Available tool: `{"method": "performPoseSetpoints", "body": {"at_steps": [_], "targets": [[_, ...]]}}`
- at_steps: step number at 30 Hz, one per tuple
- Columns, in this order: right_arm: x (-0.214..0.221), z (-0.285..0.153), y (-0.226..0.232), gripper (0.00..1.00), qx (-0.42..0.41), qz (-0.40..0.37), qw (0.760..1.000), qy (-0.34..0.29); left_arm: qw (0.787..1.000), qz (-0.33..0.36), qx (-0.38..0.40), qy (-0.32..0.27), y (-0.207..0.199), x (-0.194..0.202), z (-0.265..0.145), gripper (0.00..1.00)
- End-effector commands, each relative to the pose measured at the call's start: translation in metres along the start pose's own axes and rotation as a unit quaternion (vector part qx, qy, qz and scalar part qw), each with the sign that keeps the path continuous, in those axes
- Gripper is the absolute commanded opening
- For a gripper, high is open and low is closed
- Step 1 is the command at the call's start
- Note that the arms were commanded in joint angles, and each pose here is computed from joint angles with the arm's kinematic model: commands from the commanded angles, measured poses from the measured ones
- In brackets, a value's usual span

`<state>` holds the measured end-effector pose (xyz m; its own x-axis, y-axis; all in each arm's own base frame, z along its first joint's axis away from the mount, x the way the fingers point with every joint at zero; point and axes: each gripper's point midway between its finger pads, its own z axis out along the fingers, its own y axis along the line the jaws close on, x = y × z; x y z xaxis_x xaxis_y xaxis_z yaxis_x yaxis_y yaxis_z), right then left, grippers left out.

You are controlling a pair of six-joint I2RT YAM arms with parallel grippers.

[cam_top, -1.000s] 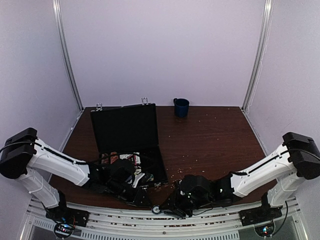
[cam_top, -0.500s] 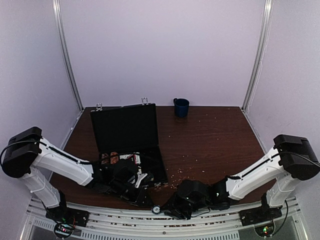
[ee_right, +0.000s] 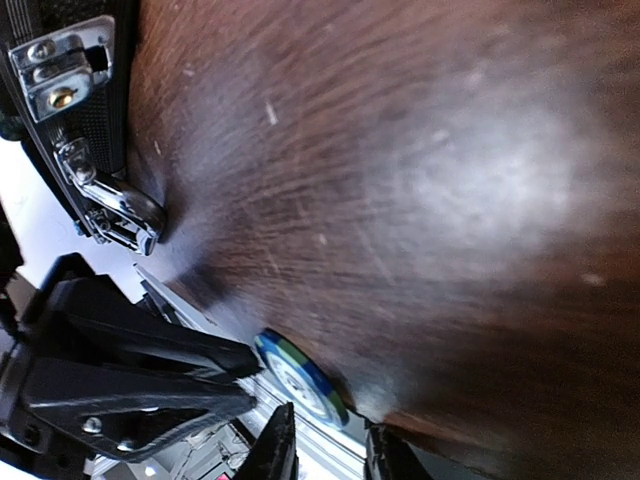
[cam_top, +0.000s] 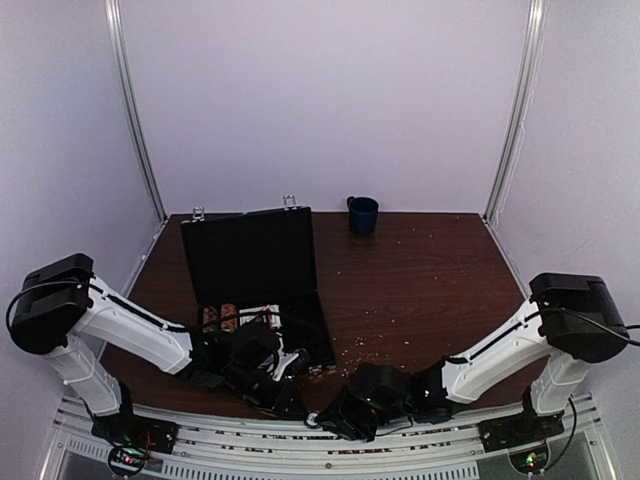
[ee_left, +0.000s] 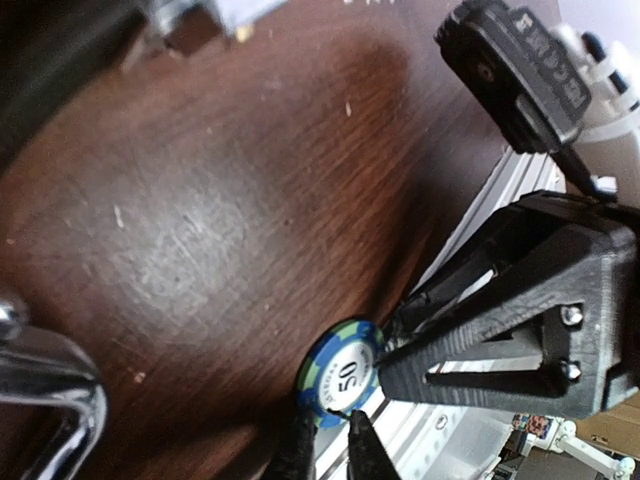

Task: Pack up texas hold em set
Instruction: Pick up the poker chip from the corner of the board.

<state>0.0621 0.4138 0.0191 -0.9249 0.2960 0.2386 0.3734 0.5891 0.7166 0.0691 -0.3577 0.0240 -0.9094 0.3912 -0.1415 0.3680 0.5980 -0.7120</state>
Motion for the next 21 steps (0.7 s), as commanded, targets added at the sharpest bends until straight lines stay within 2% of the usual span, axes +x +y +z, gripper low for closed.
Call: {"method": "performPoseSetpoints", "body": {"at_steps": [1, 11, 21], "targets": [[-0.008, 0.01, -0.009, 0.24, 0.006, 0.013, 1.0, -0.022, 1.0, 0.017, 0.022, 0.007, -0.008, 0.003, 0.005, 0.11], [-0.013, 0.016, 0.008, 0.22, -0.034, 0.023, 0.998, -0.037, 0.999, 0.017, 0.025, 0.027, -0.005, 0.013, 0.008, 0.07], [-0.016, 0.009, 0.03, 0.12, -0.075, -0.007, 0.996, -0.055, 0.999, 0.024, 0.032, 0.034, -0.009, 0.015, 0.008, 0.07]]}}
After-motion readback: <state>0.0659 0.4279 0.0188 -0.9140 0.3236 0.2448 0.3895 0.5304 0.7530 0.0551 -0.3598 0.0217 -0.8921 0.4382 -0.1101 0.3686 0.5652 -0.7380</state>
